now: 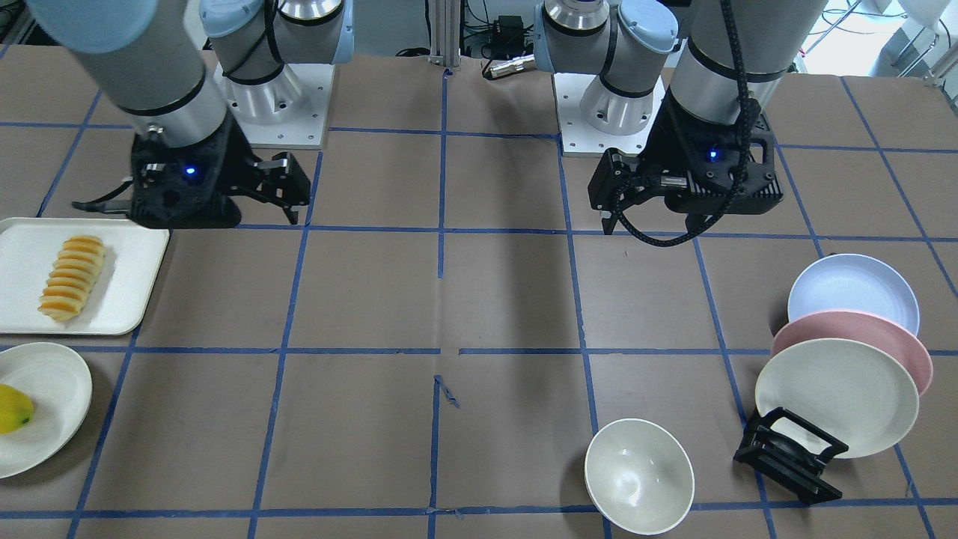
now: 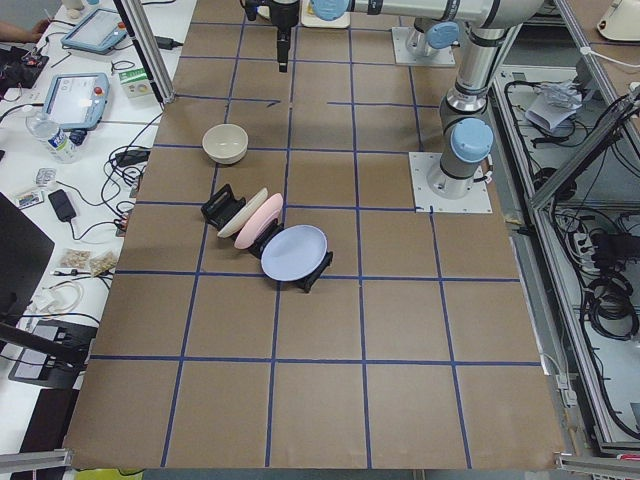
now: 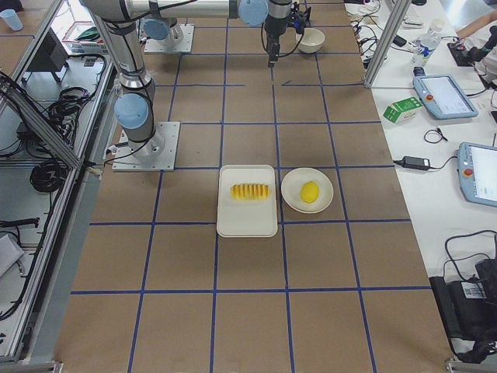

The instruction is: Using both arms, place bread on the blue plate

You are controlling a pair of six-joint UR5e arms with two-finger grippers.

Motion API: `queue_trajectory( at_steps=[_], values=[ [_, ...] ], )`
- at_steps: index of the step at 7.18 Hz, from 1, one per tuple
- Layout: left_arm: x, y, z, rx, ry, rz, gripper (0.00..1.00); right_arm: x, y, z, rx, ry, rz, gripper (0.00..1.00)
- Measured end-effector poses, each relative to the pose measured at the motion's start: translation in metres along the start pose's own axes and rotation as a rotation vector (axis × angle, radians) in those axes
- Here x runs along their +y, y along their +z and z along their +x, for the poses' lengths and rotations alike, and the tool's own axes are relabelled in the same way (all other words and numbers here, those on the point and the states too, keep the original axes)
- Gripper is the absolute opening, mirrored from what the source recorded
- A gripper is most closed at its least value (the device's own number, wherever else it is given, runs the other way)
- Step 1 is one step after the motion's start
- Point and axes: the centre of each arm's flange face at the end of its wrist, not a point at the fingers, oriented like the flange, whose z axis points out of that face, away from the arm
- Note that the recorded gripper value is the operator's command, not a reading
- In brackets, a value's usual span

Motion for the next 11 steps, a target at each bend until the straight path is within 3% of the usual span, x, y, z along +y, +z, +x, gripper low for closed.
queue_trajectory(
  at_steps=[2, 4, 5, 7, 9, 11],
  values=[
    [0.0, 0.0, 0.0, 0.0, 0.0, 0.001, 1.0, -0.008, 0.001, 0.025, 0.002, -0.008, -0.002, 1.0],
    [0.0, 0.0, 0.0, -0.001, 0.0, 0.0, 1.0, -0.018, 0.019, 0.13, -0.001, -0.004, -0.046, 1.0],
    [0.0, -0.001, -0.001, -0.001, -0.001, 0.001, 1.0, -0.015, 0.041, 0.194, -0.005, 0.007, -0.071, 1.0],
    [0.002, -0.003, -0.002, -0.002, -0.003, 0.005, 1.0, 0.004, 0.105, 0.309, -0.011, 0.014, -0.055, 1.0],
    [0.004, -0.015, -0.022, -0.006, -0.049, 0.026, 1.0, 0.024, 0.179, 0.363, 0.025, -0.006, 0.004, 1.0],
    [0.006, -0.038, -0.104, -0.022, -0.2, 0.058, 1.0, 0.034, 0.225, 0.385, 0.055, -0.005, -0.019, 1.0]
  ],
)
